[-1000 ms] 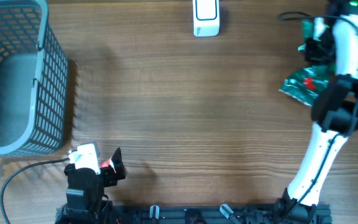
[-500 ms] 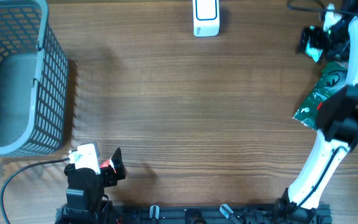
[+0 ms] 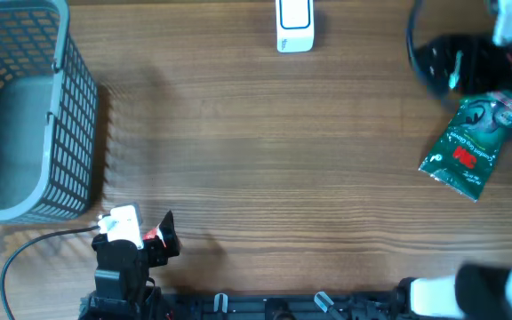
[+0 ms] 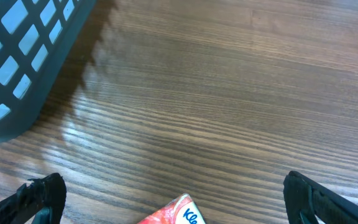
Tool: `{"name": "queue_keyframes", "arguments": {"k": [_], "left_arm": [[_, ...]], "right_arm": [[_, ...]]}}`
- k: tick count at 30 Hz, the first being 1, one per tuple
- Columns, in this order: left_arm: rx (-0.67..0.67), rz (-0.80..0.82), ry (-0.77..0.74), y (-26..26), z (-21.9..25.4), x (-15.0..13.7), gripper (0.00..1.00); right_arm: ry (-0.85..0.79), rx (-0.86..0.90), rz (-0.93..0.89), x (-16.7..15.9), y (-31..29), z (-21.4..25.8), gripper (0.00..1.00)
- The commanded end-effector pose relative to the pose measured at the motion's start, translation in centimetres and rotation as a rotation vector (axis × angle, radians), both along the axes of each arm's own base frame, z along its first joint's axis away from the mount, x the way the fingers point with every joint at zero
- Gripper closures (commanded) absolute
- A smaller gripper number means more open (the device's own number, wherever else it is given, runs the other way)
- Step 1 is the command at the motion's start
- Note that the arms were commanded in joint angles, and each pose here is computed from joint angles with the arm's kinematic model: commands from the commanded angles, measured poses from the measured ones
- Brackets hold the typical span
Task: Scan the item barcode
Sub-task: 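Carry the glove packet to the right table edge and drop it, then pull the right gripper back to a raised pose, then reach the left gripper down over the red Kleenex pack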
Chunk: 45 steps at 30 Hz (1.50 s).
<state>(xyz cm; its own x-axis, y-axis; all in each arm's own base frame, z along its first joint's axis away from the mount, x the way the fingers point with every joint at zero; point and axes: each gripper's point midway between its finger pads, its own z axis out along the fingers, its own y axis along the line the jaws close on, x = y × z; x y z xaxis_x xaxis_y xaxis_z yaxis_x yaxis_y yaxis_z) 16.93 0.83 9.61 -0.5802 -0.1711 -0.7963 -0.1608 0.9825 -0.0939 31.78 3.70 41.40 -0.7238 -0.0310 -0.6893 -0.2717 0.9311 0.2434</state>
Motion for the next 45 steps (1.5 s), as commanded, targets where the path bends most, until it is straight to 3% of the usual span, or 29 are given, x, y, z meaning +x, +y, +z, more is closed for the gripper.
{"name": "queue_keyframes", "arguments": {"k": [1,5,10,11,13,16,30,39,42,45], "left_arm": [[-0.010,0.004,-0.002,0.0,0.0,0.0,0.00],[-0.010,0.004,-0.002,0.0,0.0,0.0,0.00],[-0.010,0.004,-0.002,0.0,0.0,0.0,0.00],[0.001,0.004,0.000,0.1,0.0,0.0,0.00],[0.143,0.064,0.021,2.4,-0.1,-0.5,0.00],[0.185,0.118,0.019,3.5,0.1,-0.7,0.00],[0.186,0.122,0.014,3.6,0.2,-0.6,0.00],[0.133,0.193,-0.333,3.8,7.5,3.1,0.00],[0.021,0.041,-0.494,0.6,11.1,4.5,0.00],[-0.104,-0.216,-0.594,-4.1,14.3,4.3,0.00]], "right_arm": [[-0.046,0.027,0.035,-3.8,1.7,1.5,0.00],[0.005,0.121,0.057,-6.7,3.3,0.6,0.00],[0.216,0.316,0.031,-7.7,5.2,-2.8,0.00],[0.259,0.325,0.018,-7.6,5.2,-3.9,0.00],[0.347,0.330,0.003,-7.5,5.1,-6.6,0.00],[0.434,0.335,-0.005,-7.6,5.2,-9.5,0.00],[0.714,0.390,-0.005,-9.6,5.9,-21.1,0.02],[0.753,0.435,0.006,-10.1,6.5,-24.0,0.02],[0.741,0.437,0.003,-9.8,6.5,-24.0,0.02],[0.742,0.445,-0.015,-9.6,6.5,-23.9,0.02]]}}
